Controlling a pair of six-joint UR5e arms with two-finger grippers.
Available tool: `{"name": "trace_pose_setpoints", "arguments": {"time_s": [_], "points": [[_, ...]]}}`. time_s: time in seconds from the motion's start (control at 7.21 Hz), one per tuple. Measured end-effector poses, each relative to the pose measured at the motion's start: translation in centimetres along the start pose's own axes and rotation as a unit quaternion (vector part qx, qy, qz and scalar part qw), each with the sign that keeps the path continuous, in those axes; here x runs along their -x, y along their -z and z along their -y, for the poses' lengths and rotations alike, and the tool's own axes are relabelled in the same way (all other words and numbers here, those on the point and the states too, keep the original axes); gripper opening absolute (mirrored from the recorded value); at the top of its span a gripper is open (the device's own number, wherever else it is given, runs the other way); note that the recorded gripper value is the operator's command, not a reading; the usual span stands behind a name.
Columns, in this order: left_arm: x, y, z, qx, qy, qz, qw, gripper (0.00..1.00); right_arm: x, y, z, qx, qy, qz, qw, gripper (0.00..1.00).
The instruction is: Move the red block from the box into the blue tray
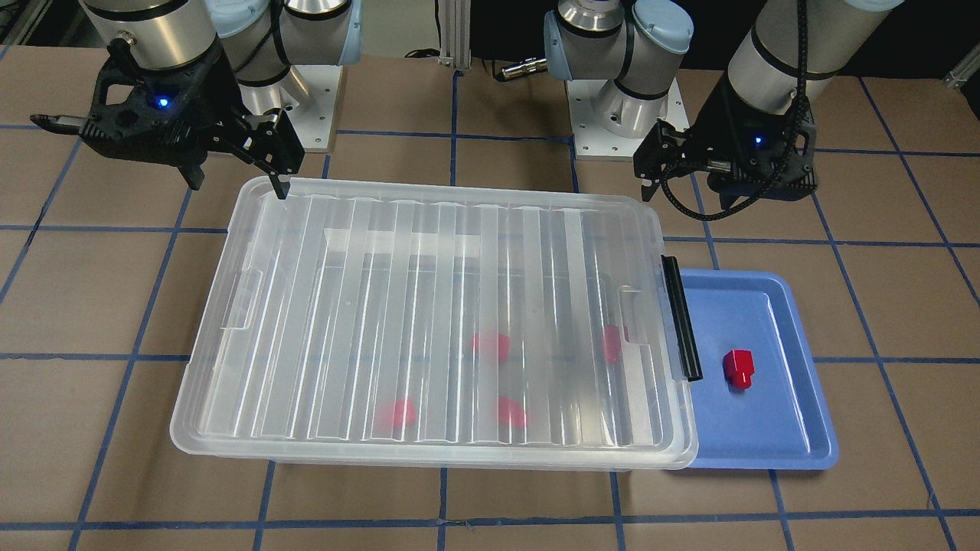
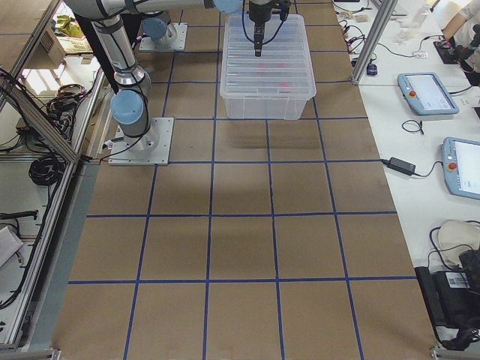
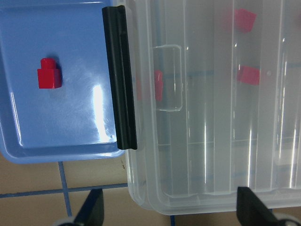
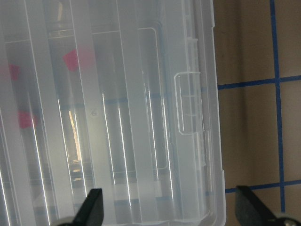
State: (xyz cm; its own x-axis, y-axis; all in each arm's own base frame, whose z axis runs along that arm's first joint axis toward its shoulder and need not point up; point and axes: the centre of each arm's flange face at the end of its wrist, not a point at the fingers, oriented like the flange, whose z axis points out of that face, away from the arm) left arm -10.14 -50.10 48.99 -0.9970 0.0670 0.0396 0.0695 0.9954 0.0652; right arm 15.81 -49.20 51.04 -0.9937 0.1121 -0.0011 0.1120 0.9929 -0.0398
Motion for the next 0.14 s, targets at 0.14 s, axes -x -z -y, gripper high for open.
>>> {"name": "trace_pose_setpoints", "arguments": {"time_s": [0.14], "points": [[0.0, 0.0, 0.0, 0.0, 0.0, 0.0, 1.0, 1.0, -0.01, 0.02, -0.04, 0.0, 0.0, 0.0, 1.0, 1.0]]}}
